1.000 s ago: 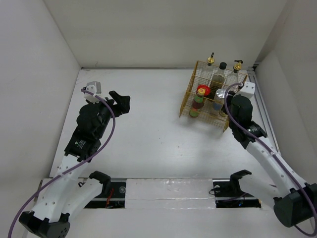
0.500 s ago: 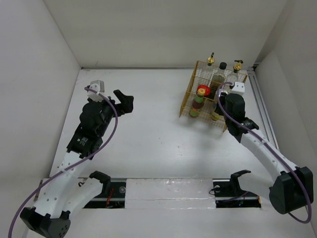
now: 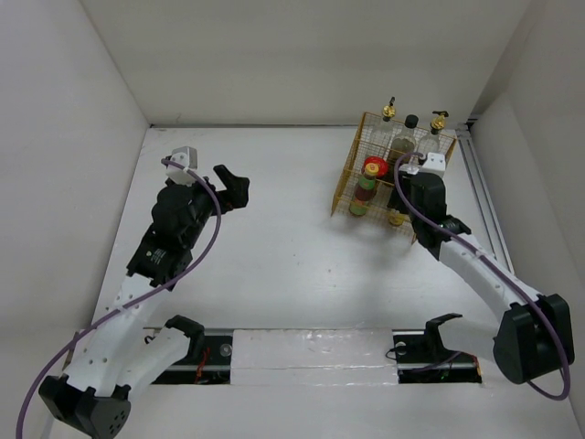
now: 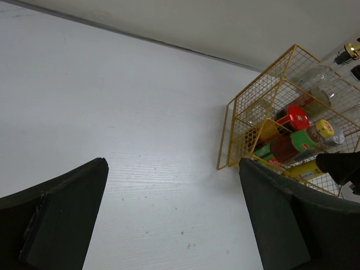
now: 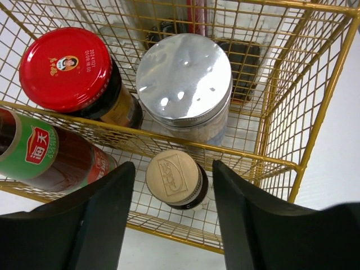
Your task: Organize the condiment bottles
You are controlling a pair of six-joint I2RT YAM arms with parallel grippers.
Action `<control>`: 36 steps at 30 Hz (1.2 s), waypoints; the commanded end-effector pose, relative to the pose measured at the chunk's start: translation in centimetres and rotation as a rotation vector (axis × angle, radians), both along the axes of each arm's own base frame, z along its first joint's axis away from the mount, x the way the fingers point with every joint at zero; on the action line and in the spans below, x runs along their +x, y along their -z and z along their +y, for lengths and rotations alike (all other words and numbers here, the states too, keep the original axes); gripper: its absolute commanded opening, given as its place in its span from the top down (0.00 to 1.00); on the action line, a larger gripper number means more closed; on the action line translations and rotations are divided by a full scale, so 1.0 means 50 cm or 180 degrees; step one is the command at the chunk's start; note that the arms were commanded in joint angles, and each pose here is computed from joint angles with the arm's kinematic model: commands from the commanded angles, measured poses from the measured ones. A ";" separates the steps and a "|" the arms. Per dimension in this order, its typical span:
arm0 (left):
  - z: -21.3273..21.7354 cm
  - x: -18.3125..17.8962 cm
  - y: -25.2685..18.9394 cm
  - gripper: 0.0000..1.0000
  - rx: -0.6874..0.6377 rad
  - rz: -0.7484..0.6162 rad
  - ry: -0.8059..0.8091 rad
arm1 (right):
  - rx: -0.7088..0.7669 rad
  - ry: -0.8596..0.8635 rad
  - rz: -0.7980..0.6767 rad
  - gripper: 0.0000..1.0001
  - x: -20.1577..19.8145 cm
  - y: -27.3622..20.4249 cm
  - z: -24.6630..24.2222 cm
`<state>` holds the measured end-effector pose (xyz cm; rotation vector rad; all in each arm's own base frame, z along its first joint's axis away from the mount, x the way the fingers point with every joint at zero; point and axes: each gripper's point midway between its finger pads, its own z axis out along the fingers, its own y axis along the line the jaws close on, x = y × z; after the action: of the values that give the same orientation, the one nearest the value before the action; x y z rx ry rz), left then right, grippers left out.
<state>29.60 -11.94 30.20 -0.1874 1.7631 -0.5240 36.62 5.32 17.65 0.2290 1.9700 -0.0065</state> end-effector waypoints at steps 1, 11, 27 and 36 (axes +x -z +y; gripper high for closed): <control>-0.006 0.002 -0.035 0.01 -0.0020 -0.0141 0.0066 | 0.0120 -0.0012 -0.0271 0.36 0.019 -0.052 0.008; -0.006 0.001 -0.044 0.01 -0.0031 -0.0168 0.0066 | 0.0312 -0.0276 -0.0869 0.01 -0.029 -0.216 0.024; -0.005 -0.035 -0.106 0.01 -0.0140 -0.0556 0.0200 | 0.0627 -0.0872 -0.2555 0.01 -0.255 -0.571 0.035; -0.005 -0.074 -0.153 0.01 -0.0282 -0.0829 0.0332 | 0.0765 -0.0881 -0.2938 0.01 -0.308 -0.622 0.016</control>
<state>26.45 -11.99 35.05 -0.1137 1.6017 -0.6292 20.41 5.22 48.16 0.1070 1.0590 0.4280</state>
